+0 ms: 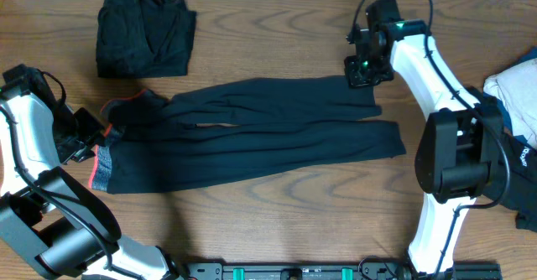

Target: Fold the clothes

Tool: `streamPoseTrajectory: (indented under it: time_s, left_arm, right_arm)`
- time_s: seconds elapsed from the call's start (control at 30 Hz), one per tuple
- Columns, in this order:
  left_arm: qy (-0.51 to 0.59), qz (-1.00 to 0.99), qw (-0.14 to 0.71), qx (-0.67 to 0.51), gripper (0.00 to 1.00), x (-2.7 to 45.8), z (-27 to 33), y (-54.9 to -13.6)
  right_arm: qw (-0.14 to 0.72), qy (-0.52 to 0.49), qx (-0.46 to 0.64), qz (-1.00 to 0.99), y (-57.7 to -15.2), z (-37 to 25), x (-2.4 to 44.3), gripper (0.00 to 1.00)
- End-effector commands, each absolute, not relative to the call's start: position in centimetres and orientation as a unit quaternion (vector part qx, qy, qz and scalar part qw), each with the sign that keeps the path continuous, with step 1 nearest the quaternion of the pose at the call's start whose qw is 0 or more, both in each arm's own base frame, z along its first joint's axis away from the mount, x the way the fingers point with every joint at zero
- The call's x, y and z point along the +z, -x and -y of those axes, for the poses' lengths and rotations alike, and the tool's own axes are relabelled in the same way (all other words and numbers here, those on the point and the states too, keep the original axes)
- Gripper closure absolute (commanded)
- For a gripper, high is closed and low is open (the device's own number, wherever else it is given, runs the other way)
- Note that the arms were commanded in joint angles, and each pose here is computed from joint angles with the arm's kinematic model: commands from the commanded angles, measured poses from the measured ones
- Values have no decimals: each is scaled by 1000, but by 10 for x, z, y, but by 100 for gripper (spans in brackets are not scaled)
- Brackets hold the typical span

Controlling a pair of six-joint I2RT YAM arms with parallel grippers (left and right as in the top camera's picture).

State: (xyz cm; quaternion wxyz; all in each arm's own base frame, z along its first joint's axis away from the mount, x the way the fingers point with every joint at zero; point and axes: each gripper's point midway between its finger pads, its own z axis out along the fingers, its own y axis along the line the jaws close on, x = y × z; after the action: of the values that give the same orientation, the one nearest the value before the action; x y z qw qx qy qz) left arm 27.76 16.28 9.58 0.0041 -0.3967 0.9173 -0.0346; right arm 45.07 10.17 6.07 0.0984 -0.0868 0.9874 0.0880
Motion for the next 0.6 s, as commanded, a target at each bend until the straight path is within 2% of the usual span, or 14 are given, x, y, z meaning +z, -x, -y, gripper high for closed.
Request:
streamPoseTrajectory:
  time_s: [0.0, 0.57]
  left_arm:
    - [390, -920, 6, -45, 73, 96, -161, -281]
    - [389, -920, 13, -46, 73, 96, -163, -284]
  right_arm:
    - [102, 84, 51, -990, -456, -92, 56, 99]
    - [40, 62, 42, -996, -449, -73, -3, 99]
